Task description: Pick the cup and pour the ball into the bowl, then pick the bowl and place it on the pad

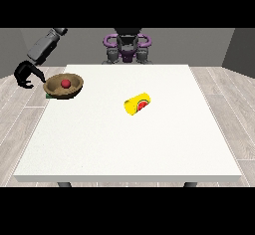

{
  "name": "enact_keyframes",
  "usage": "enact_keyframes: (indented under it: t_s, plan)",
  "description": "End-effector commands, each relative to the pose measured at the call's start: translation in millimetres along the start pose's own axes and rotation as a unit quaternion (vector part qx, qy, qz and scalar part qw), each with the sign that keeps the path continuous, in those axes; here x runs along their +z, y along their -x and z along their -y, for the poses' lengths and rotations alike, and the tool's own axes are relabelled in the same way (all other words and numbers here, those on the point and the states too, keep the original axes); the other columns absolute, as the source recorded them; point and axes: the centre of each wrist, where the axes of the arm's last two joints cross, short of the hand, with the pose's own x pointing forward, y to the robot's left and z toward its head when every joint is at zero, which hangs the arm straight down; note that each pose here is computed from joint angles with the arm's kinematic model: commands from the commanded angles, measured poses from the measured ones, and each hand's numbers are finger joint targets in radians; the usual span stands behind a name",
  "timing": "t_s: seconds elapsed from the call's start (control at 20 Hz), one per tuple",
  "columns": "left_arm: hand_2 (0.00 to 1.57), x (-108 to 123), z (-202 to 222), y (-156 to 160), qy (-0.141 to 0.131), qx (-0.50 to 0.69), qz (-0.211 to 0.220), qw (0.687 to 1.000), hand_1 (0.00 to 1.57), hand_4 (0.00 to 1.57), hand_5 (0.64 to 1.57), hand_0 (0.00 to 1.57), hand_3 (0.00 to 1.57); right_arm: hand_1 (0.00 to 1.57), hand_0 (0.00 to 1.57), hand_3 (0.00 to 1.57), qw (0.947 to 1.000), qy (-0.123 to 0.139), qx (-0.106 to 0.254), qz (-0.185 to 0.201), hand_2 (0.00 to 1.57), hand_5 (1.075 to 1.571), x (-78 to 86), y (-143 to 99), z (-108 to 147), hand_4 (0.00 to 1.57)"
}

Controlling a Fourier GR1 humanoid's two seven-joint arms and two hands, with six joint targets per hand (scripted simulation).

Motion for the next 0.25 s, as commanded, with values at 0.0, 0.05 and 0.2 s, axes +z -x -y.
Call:
enact_keyframes:
  t_s: [0.0, 0.05, 0.2]
  plan:
    - [0.0, -1.7, -7.3, -8.4, -0.009, -0.004, -0.007, 1.0, 0.0, 0.0, 1.515, 0.0, 0.0, 0.42, 0.42, 0.59, 0.9998, -0.003, -0.004, 0.017, 0.47, 1.5, -3.3, -21.2, 8.1, 0.0]
    - [0.0, 11.1, -0.1, 16.1, -0.003, -0.003, -0.033, 0.999, 0.0, 0.0, 1.515, 0.0, 0.0, 0.32, 0.32, 0.52, 1.0, -0.006, -0.004, -0.006, 0.4, 1.493, 0.3, -5.8, 8.7, 0.0]
    - [0.0, 10.0, -13.3, 16.8, -0.006, -0.002, -0.038, 0.999, 0.0, 0.0, 1.515, 0.0, 0.0, 0.13, 0.13, 0.38, 0.9996, -0.015, -0.021, 0.009, 0.28, 1.467, -5.7, -59.9, 25.8, 0.0]
